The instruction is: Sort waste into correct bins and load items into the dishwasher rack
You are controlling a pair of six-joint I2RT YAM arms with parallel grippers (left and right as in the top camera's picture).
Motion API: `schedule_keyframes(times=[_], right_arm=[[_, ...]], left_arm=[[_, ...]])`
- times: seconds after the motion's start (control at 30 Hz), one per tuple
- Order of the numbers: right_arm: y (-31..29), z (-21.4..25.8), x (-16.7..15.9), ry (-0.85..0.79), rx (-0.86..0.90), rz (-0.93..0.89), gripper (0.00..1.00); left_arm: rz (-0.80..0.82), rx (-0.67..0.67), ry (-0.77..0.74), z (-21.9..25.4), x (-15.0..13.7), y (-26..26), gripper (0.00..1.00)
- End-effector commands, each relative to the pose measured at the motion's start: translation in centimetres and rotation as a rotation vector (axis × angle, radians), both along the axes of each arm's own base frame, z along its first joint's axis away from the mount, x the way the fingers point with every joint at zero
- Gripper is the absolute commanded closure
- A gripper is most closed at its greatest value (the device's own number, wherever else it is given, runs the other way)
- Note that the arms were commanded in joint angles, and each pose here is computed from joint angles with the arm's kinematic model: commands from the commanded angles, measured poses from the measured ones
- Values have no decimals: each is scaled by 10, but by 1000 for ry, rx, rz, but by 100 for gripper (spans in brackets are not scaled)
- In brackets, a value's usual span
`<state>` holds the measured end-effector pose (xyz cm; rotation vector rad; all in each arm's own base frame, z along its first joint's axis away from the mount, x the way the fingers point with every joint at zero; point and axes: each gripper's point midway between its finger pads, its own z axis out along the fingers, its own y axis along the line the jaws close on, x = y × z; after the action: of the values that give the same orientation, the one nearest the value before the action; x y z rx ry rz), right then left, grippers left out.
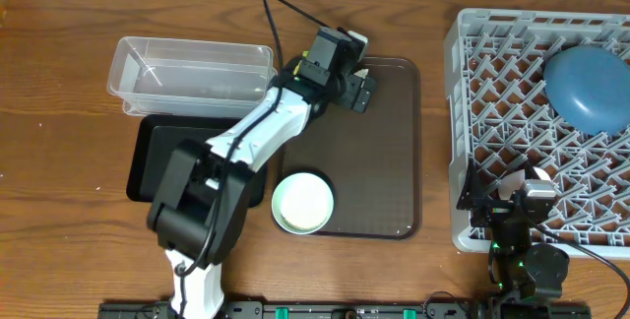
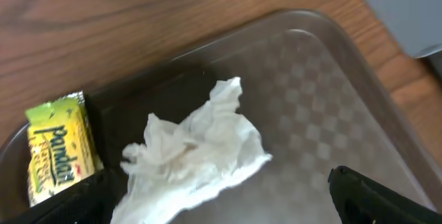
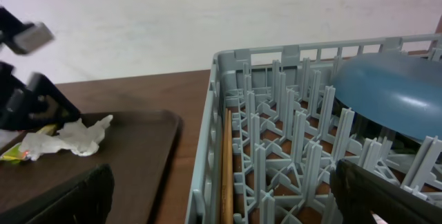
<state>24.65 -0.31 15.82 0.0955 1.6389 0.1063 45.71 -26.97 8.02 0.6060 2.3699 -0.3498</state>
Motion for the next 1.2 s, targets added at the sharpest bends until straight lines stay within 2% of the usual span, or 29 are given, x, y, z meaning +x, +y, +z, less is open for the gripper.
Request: schedule_keyframes(times=[0.0, 0.13, 0.23, 0.33, 0.47, 0.6, 0.7, 0.83, 1.0, 1.17], right_arm=[[-1, -1, 0, 2, 8, -6, 1], [-1, -1, 0, 2, 8, -6, 1], [-1, -1, 0, 2, 8, -6, 1], [-1, -1, 0, 2, 8, -6, 1], [-1, -1, 0, 2, 8, -6, 1], [-1, -1, 0, 2, 8, -6, 1], [-1, -1, 0, 2, 8, -6, 1], [-1, -1, 0, 2, 8, -6, 1], [-1, -1, 0, 2, 8, -6, 1], [-1, -1, 0, 2, 8, -6, 1]], left_arm=[[-22, 66, 11, -26, 5, 4, 2], [-17, 93, 47, -53, 4, 7, 8], [-11, 105, 58, -61, 3, 8, 16], [-2, 97, 76, -62, 0, 7, 34], [-29, 40, 122, -51, -13, -2, 66], [1, -24, 95, -1, -17, -1, 86], [50, -45, 35, 52, -21, 15, 91], [213, 0, -17, 92, -22, 61, 94], [436, 121, -24, 96, -14, 135, 94], [655, 102, 30, 86, -5, 199, 94]])
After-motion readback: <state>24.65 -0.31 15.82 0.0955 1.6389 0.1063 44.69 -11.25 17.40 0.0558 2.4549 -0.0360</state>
